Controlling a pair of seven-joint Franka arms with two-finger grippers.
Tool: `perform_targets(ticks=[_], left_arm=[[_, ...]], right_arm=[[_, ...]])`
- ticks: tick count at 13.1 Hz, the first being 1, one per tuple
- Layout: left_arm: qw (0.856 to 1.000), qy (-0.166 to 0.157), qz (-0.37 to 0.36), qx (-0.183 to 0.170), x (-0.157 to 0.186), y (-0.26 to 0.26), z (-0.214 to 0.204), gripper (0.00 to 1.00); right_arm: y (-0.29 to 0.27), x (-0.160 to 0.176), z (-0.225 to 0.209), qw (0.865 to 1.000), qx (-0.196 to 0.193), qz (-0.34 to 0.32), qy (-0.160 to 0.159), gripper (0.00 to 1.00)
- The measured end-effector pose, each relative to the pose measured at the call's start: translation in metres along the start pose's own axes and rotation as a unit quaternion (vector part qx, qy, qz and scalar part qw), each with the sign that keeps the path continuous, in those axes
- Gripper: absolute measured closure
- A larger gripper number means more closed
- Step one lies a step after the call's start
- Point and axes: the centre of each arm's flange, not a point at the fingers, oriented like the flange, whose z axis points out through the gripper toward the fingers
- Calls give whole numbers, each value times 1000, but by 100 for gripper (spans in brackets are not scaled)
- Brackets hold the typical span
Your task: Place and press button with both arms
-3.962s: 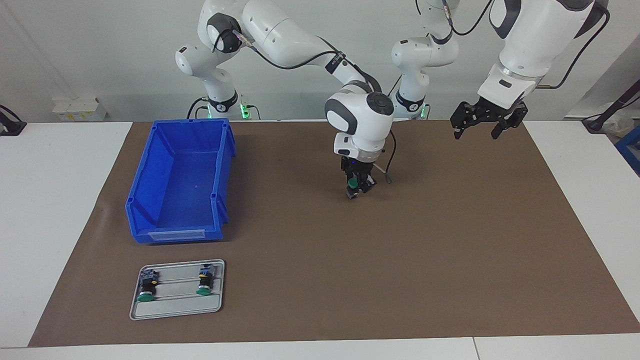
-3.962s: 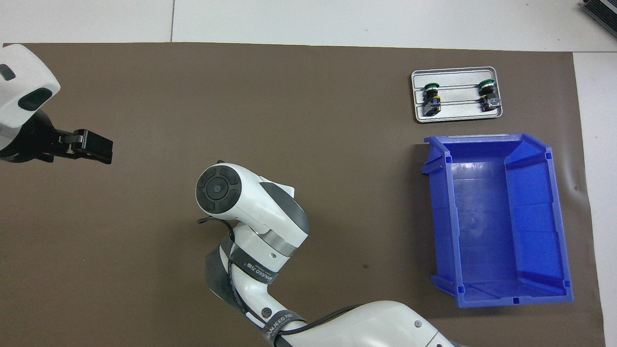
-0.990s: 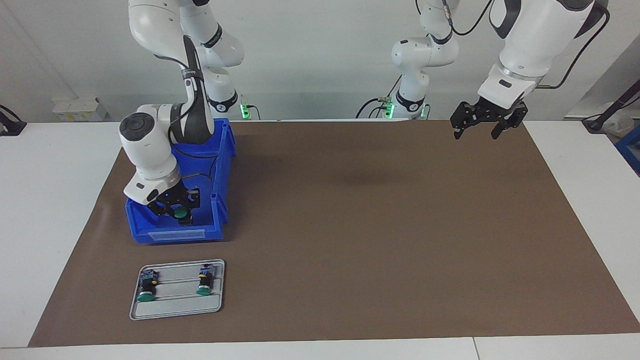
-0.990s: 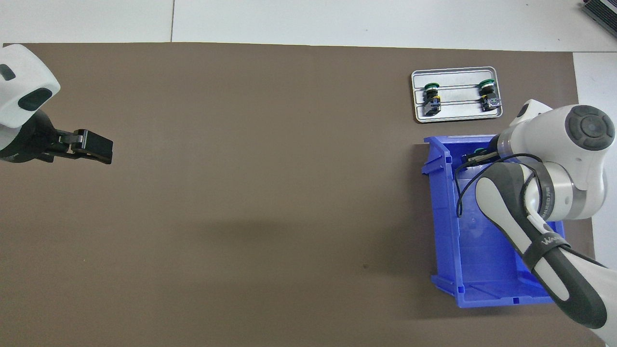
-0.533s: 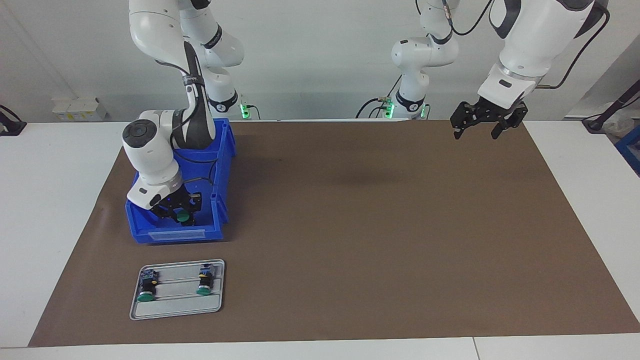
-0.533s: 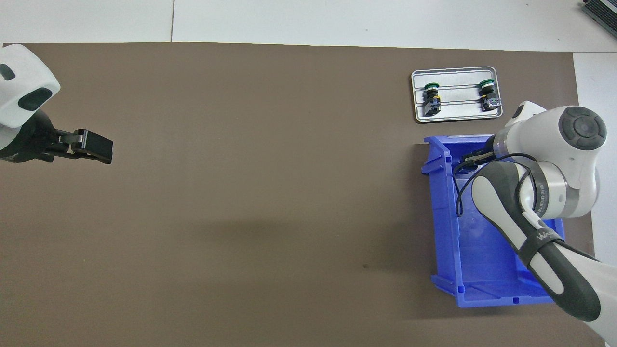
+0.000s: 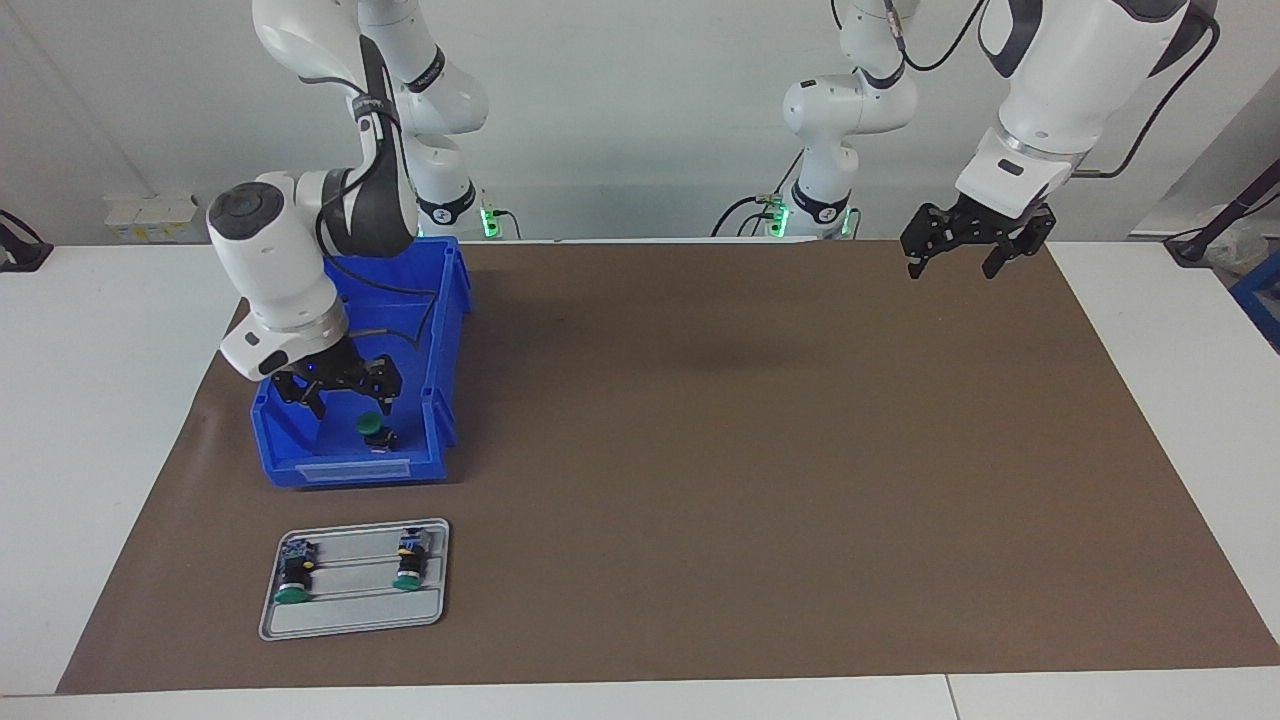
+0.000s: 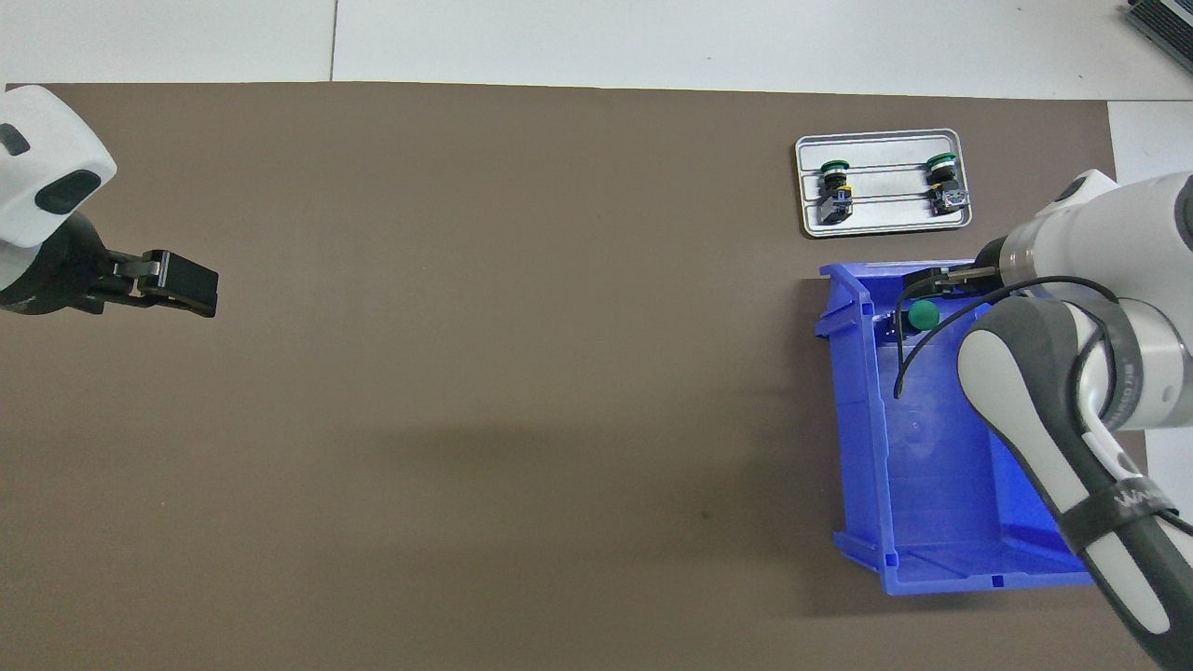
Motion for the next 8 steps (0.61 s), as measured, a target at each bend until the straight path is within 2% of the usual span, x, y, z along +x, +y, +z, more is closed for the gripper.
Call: perform_targets(ticks=[3, 8], left_arm=[[1000, 0, 0, 0, 0, 0, 0, 0], [1000, 0, 0, 0, 0, 0, 0, 0]], right_arm=[[-13, -8, -64, 998, -1, 55, 2, 3], [-10, 0, -157, 997, -2, 75, 10, 3]])
